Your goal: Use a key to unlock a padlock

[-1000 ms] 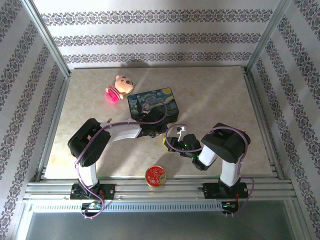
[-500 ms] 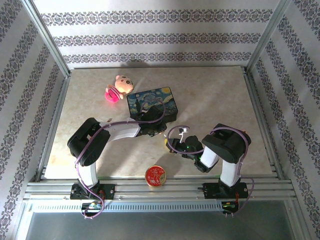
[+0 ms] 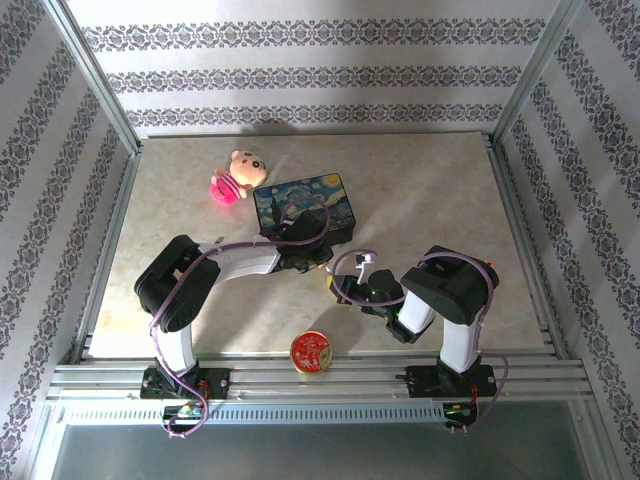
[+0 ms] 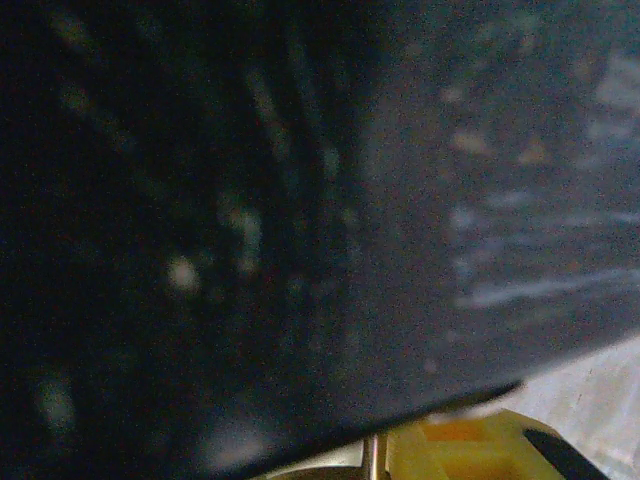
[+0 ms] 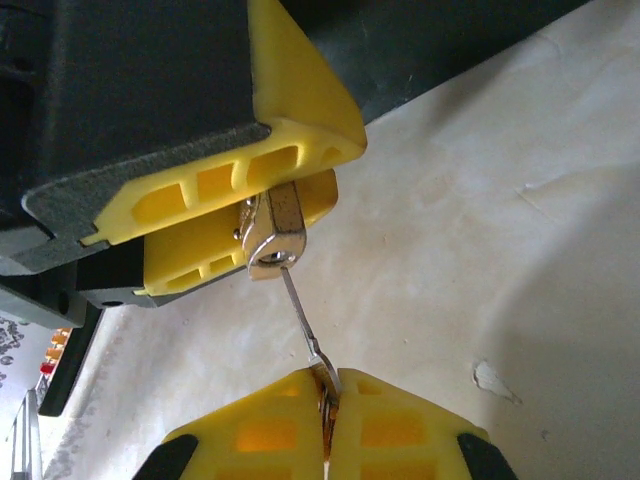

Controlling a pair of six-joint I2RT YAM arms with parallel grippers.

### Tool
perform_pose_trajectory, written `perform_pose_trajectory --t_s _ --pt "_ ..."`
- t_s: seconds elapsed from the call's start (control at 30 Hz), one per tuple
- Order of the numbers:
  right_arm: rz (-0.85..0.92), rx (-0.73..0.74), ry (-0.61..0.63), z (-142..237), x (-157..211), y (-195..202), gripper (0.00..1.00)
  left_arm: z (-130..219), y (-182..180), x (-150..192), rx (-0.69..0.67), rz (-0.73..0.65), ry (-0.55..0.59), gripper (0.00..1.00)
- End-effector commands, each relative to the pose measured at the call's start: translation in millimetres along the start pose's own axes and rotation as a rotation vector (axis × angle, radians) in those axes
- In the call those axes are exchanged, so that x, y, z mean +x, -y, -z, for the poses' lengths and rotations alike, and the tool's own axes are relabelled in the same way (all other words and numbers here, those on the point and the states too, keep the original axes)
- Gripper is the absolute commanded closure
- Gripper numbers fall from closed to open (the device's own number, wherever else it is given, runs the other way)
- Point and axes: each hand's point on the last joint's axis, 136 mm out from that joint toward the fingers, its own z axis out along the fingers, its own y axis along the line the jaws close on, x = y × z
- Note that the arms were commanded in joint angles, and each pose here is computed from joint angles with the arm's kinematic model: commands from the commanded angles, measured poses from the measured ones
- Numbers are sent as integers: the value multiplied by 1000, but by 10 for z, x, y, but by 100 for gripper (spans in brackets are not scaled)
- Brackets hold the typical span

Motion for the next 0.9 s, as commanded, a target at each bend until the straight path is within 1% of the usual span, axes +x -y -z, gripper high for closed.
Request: perform_pose_trajectory --t_s 0.0,0.87 --pt "10 36 -55 -53 153 106 100 4 192 -126 81 26 31 70" --pt "-38 34 -20 -76 87 114 100 -25 184 -71 92 28 5 70"
